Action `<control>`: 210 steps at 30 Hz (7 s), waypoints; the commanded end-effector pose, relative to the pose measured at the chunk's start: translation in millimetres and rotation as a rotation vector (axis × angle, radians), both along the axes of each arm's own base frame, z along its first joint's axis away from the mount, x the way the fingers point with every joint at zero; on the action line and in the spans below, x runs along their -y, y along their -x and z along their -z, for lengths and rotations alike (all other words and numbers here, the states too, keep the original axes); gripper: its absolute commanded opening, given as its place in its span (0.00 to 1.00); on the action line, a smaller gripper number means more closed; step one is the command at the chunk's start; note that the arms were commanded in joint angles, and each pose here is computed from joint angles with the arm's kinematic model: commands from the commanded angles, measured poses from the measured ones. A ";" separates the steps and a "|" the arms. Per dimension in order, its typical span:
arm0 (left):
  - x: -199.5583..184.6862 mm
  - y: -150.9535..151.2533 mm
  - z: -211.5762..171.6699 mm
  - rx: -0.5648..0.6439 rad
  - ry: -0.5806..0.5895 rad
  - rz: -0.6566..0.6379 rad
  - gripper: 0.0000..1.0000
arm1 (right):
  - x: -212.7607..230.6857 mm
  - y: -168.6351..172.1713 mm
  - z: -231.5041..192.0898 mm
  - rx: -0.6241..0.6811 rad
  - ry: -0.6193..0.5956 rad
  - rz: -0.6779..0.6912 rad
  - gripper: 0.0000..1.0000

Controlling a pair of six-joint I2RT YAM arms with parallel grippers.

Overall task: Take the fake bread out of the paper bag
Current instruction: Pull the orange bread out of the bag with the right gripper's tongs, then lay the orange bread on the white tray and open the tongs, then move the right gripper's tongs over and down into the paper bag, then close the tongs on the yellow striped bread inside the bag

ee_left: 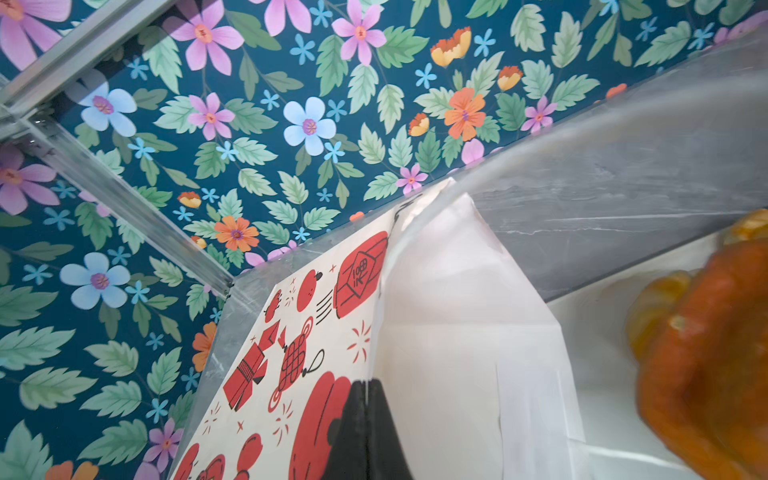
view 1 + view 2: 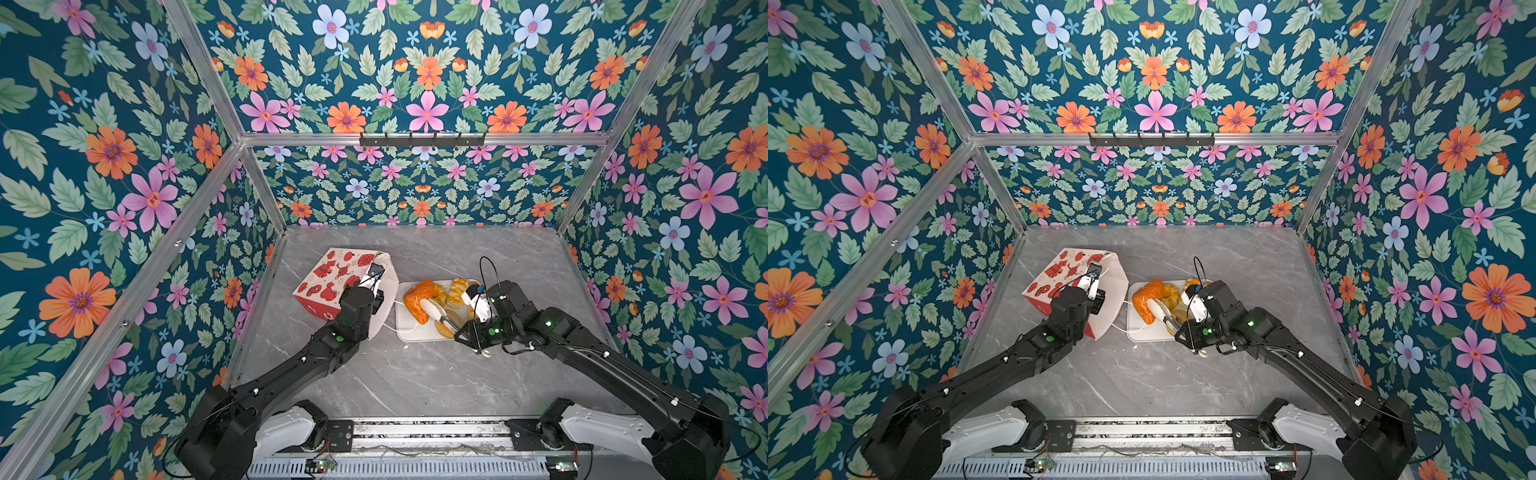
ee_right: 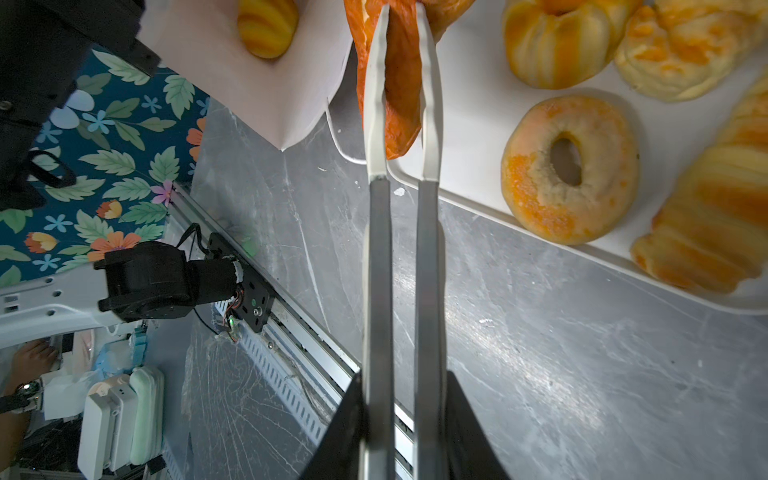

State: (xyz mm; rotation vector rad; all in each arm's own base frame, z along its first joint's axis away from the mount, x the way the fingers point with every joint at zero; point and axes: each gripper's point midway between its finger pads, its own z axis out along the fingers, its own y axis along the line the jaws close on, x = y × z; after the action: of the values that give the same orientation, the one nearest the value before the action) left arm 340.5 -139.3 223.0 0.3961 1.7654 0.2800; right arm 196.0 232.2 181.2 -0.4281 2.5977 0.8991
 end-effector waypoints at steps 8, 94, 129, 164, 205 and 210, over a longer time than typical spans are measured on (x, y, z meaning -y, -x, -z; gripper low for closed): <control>-37.3 4.5 -5.1 0.029 -0.001 -0.181 0.00 | 5.7 -26.5 -2.7 0.094 0.027 0.041 0.16; 35.8 7.2 -6.4 0.023 0.037 0.240 0.00 | -153.6 -58.8 6.4 -0.047 -0.152 -0.177 0.36; 37.1 17.1 -5.4 0.034 0.056 0.281 0.00 | -204.9 -110.9 36.1 -0.320 -0.580 0.036 0.35; 50.9 15.9 0.7 0.004 0.061 0.332 0.00 | -221.9 -136.4 45.2 -0.409 -0.558 0.071 0.39; 23.7 11.7 -0.1 0.028 0.029 0.183 0.00 | -170.2 -92.9 23.3 -0.352 -0.504 0.077 0.08; 21.5 10.6 0.7 0.031 0.027 0.168 0.00 | -158.0 -80.4 19.4 -0.351 -0.480 0.056 0.07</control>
State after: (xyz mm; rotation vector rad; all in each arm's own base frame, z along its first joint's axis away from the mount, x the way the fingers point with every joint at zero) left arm 327.1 -164.9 215.6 0.5505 1.7143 0.1212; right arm 282.3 391.3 151.8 0.0235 2.5734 1.6342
